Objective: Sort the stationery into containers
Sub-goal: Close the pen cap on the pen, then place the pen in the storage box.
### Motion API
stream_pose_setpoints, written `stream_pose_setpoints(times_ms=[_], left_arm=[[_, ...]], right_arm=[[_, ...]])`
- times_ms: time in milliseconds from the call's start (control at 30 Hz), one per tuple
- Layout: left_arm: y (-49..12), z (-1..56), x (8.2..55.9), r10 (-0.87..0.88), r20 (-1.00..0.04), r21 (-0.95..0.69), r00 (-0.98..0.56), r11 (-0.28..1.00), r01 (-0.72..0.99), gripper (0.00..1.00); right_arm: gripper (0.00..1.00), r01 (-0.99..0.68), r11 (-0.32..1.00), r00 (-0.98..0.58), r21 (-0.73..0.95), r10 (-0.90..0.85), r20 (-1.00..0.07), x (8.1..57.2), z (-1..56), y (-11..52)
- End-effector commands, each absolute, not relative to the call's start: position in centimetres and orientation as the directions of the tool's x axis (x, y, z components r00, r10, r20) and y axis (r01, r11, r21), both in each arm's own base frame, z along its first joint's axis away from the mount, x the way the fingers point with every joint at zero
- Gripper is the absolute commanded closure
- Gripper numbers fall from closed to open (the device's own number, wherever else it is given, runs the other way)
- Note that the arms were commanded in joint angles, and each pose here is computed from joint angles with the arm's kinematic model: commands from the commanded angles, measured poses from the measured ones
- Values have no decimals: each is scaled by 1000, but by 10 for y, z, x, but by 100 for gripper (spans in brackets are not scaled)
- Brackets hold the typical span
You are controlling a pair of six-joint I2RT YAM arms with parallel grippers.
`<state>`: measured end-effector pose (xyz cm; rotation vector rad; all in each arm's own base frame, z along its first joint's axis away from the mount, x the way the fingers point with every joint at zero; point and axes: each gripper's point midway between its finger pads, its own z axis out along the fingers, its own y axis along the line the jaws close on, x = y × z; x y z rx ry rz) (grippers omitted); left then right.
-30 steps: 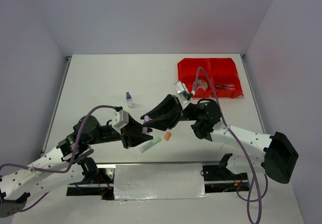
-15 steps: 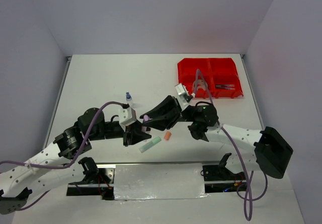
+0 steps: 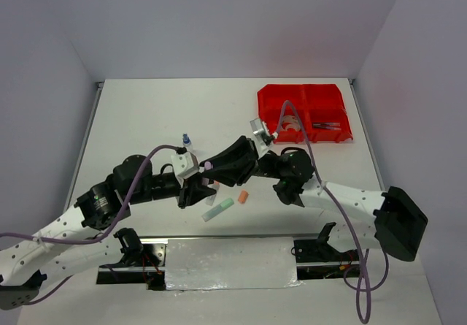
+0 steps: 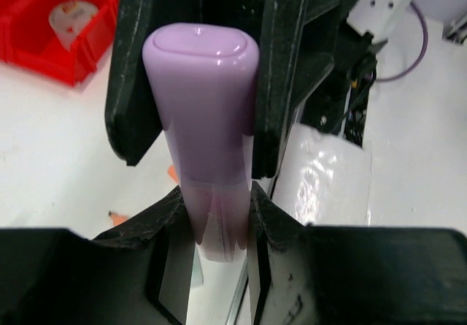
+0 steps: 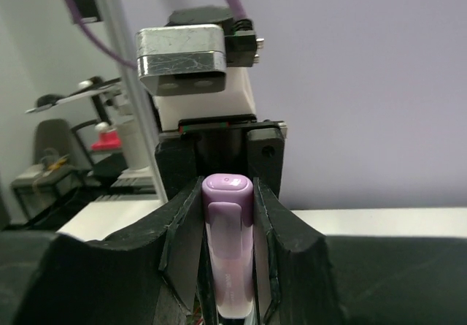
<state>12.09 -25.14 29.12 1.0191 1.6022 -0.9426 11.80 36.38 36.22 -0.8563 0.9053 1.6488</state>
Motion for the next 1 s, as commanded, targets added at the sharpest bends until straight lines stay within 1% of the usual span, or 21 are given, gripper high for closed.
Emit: stream_pose_setpoints(times_ms=[0,67,100,133,167,200,233,300,367,433,467,500,533,567,700,767,800,867,900,933,967], left_arm=[[-247,462,123,-357,-910,72,212,368,927,100],[-253,442,129,-350,-925,9,147,367,930,100],[-256,429,133,-338,-934,-16,119,371,929,96],[-257,417,138,-338,-938,-63,77,385,921,91],[-257,413,140,-342,-938,-87,58,392,916,86],[-256,411,141,-348,-936,-104,43,394,913,78],[-257,406,142,-353,-936,-136,12,392,910,72],[-257,397,147,-353,-935,-176,-21,412,894,64],[-257,389,154,-353,-934,-222,-61,436,872,55],[-257,380,157,-337,-937,-249,-95,451,857,50],[-257,379,163,-337,-935,-267,-107,477,838,37],[-257,375,165,-332,-935,-283,-125,486,827,29],[-258,373,166,-324,-936,-289,-136,489,823,16],[-254,371,175,-321,-935,-309,-150,533,788,1],[-246,359,191,-293,-931,-357,-215,628,692,1],[-231,344,204,-270,-926,-377,-265,724,578,1],[-221,344,214,-301,-911,-406,-280,772,490,1],[-209,331,220,-302,-899,-414,-316,821,392,1],[-200,317,220,-296,-884,-417,-361,848,326,1],[-192,316,225,-302,-885,-406,-353,873,270,1],[-185,305,223,-274,-883,-379,-382,895,235,0]], right_arm=[[100,-880,9,-472,474,71,-879,133,251,373],[100,-855,138,-489,500,105,-866,151,253,365],[100,-839,222,-471,497,162,-867,164,264,357],[100,-826,268,-449,495,218,-867,172,276,349],[100,-826,279,-435,491,240,-868,173,281,345],[100,-820,296,-423,489,261,-867,176,285,341],[100,-814,314,-410,489,285,-866,179,289,336],[100,-799,355,-370,486,346,-862,185,302,323],[100,-801,352,-344,484,392,-853,185,315,313],[100,-807,338,-340,484,405,-849,183,323,310],[100,-812,334,-331,478,412,-849,183,330,308],[100,-812,338,-327,476,412,-850,183,331,308],[100,-814,341,-318,470,416,-852,183,334,306],[100,-815,346,-307,465,424,-852,184,338,304],[100,-774,441,-254,454,440,-861,200,342,286],[100,-745,496,-205,446,466,-861,214,350,269],[100,-706,556,-173,439,466,-868,227,350,254],[100,-638,633,-130,438,472,-872,245,349,235],[100,-613,668,-107,422,459,-882,252,347,226],[100,-571,710,-72,412,457,-887,265,348,211],[100,-530,744,-54,406,448,-892,274,346,201]])
